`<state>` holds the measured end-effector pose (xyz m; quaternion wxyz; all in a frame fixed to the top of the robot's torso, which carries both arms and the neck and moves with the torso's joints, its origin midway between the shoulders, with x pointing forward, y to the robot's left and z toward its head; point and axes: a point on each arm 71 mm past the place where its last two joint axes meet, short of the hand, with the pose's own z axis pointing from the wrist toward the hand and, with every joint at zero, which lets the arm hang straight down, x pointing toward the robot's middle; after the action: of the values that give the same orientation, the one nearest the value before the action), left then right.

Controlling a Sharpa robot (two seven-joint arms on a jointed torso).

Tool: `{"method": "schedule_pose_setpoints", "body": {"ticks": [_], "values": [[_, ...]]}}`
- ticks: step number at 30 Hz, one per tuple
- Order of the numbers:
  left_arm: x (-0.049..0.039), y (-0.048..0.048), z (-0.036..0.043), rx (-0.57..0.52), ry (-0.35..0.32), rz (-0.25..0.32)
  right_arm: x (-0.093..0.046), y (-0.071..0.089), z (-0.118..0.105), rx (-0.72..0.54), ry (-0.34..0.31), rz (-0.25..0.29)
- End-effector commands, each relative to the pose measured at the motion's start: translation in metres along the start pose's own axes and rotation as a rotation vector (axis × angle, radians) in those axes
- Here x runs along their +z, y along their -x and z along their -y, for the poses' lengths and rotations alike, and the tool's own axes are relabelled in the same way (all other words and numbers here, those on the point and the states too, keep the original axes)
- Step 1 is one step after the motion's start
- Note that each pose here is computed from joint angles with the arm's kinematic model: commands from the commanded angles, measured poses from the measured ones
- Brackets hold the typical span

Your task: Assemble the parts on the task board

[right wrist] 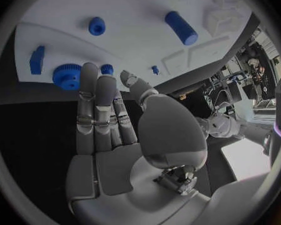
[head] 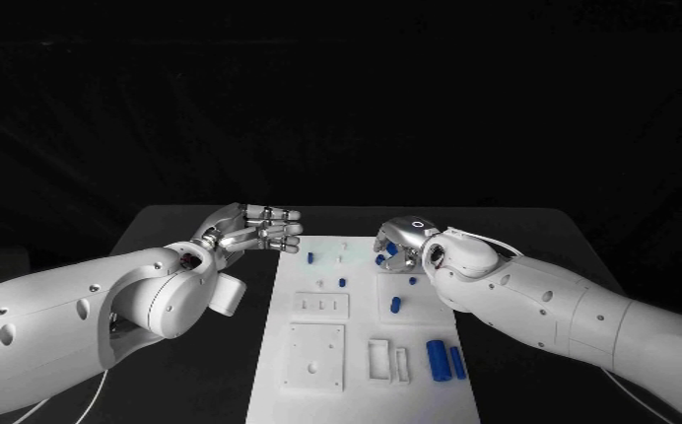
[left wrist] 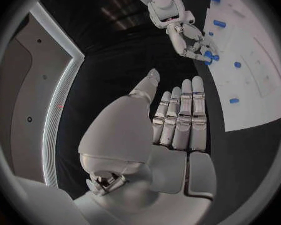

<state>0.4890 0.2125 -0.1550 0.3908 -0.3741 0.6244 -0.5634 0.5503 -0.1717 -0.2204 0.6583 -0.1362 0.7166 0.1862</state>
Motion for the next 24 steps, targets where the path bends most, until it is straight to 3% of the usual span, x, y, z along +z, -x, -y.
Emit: {"method": "schedule_pose_setpoints", "body": {"ticks": [1,13,24], "values": [[0.0008,-0.0022,0.0029,0.001,-0.017,-0.019,0.0010,-0.0006,-0.0012,-0.047,-0.011,0.001],[0.0003,-0.0027,0.0030,0.001,-0.017,-0.021,0.0035,-0.0004,-0.0025,-0.073,-0.033,0.028],[0.0008,-0.0022,0.0028,0.002,-0.016,-0.019,0.0040,-0.0053,-0.0027,-0.085,-0.038,0.013]]}}
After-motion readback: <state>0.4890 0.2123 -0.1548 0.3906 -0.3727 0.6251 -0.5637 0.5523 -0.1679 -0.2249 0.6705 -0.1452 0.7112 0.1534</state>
